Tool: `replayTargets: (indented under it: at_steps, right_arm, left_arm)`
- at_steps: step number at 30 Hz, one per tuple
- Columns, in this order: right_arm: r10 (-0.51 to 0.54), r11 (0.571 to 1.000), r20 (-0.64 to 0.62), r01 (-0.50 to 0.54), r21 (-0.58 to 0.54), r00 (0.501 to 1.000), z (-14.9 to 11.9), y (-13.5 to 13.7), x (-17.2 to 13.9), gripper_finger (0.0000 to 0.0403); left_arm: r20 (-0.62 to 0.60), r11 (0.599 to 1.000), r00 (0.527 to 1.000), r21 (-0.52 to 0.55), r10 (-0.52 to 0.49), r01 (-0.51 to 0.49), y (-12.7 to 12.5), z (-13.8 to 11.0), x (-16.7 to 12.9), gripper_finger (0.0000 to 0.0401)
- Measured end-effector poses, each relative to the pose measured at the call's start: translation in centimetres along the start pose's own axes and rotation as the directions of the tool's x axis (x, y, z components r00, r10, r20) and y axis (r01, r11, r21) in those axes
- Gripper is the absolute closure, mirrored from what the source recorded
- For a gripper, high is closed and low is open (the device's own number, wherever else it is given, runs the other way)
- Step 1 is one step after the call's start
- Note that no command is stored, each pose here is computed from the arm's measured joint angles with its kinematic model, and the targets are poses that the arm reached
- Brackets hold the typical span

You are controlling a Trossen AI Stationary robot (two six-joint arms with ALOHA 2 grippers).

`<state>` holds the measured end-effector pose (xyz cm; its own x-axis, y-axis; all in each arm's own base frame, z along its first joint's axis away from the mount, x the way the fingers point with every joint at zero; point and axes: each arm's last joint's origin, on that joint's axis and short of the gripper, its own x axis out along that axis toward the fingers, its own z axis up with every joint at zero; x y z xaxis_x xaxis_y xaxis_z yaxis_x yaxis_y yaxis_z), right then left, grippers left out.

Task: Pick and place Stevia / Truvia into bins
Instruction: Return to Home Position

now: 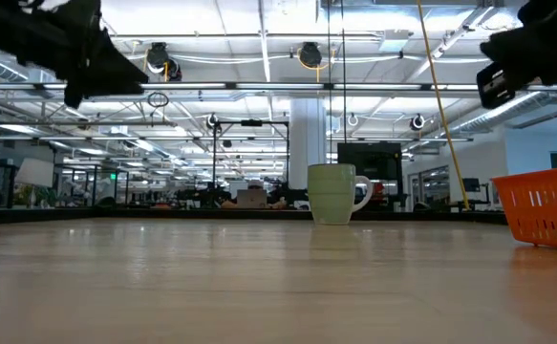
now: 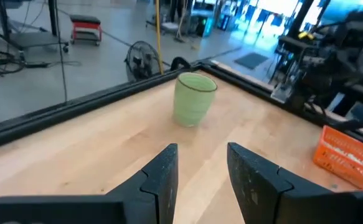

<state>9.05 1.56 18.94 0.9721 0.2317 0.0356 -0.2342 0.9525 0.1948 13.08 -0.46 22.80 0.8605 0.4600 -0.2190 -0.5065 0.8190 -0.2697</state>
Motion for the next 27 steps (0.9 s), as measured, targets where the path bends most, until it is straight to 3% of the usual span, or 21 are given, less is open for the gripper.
replayTargets:
  at_steps: [8, 14, 18, 23, 27]
  right_arm:
    - [-0.276, 0.961, 0.024, 0.276, -0.001, 0.961, -0.9, -1.0, 0.1, 0.0360]
    - [-0.219, 0.976, -0.002, 0.219, -0.015, 0.976, -1.9, -1.1, 0.4, 0.0360]
    - [-0.240, 0.970, 0.046, 0.241, -0.034, 0.970, -1.6, -1.1, 0.4, 0.0360]
    - [-0.169, 0.985, 0.033, 0.170, -0.035, 0.985, -1.7, -0.9, 0.4, 0.0360]
    - [-0.170, 0.985, 0.028, 0.170, 0.002, 0.985, -1.8, -1.0, 0.4, 0.0360]
  left_arm:
    - [0.127, 0.998, 0.991, -0.057, -0.030, 0.038, 1.7, -4.1, 1.4, 0.0258]
    - [0.028, 0.994, 0.999, -0.101, -0.031, 0.034, 3.2, -7.3, 1.7, 0.0258]
    - [0.021, 0.995, 0.999, -0.096, -0.033, 0.035, 3.2, -7.3, 1.7, 0.0258]
    - [0.033, 0.994, 0.993, 0.018, -0.112, 0.111, 2.8, -7.0, 1.7, 0.0258]
    - [0.027, 0.993, 0.993, 0.039, -0.116, 0.115, 2.8, -7.1, 1.7, 0.0258]
